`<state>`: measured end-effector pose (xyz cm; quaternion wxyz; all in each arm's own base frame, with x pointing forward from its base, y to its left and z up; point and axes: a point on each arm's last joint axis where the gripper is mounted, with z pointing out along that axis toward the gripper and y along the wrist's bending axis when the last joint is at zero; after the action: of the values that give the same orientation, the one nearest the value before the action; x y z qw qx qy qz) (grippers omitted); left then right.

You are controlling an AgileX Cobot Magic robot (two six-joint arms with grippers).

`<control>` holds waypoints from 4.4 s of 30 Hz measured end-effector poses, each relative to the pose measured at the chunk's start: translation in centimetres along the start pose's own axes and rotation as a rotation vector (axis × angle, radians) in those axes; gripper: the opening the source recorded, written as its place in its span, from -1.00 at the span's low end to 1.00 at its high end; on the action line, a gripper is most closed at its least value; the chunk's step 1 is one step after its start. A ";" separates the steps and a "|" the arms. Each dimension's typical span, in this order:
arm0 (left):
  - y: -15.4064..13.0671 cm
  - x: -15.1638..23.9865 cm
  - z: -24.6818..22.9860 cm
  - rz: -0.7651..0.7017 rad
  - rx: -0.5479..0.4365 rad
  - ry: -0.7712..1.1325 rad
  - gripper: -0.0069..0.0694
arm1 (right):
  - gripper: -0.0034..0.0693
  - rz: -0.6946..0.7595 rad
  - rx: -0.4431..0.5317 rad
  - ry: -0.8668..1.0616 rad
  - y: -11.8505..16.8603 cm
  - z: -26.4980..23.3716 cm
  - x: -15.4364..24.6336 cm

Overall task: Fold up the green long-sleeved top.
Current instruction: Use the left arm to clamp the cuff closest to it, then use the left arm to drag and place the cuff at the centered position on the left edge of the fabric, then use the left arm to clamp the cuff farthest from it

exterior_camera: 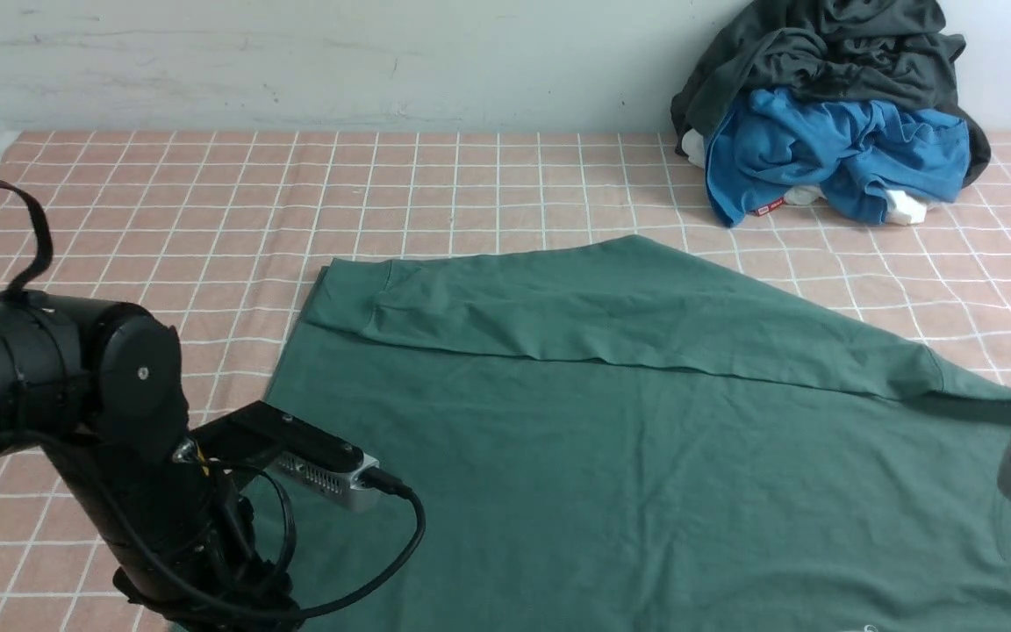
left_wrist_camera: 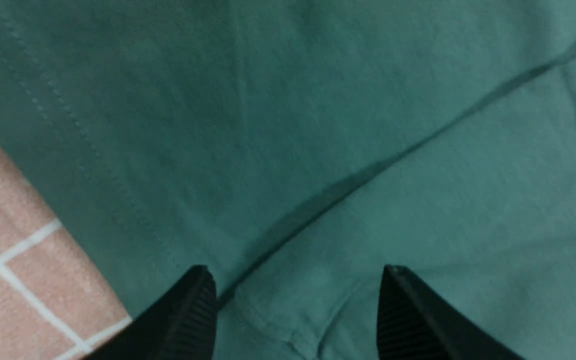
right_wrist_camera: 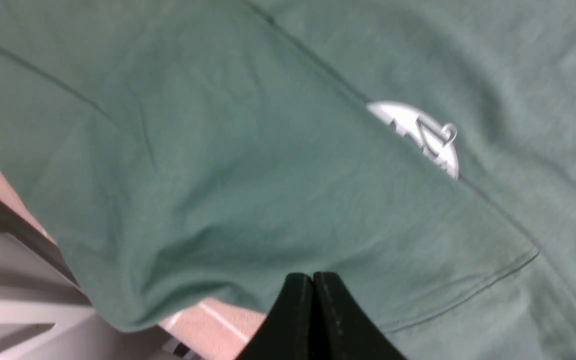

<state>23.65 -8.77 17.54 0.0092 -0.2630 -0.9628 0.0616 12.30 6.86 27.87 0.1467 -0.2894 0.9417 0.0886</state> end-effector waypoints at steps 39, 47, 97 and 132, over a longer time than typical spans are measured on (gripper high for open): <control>-0.2 -4.9 -8.1 0.071 -0.004 -0.087 -0.78 | -0.95 0.028 0.052 -0.093 -0.6 1.6 0.1; 0.0 -7.3 -13.3 0.118 -0.073 -0.244 -0.78 | -0.95 0.095 0.179 -0.125 -1.8 1.5 -0.1; 10.0 -17.4 -4.5 -0.243 -0.163 -0.302 0.47 | -0.82 0.160 0.281 -0.273 -2.5 -1.8 -2.4; 12.8 -23.7 0.5 -0.217 -0.221 -0.379 0.31 | -0.82 0.180 0.275 -0.156 -2.9 -0.1 -2.9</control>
<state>50.57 -9.92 15.81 -0.1939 -0.1413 -0.9708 0.0029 16.24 5.99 28.67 0.2490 -0.1733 0.9528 -0.0060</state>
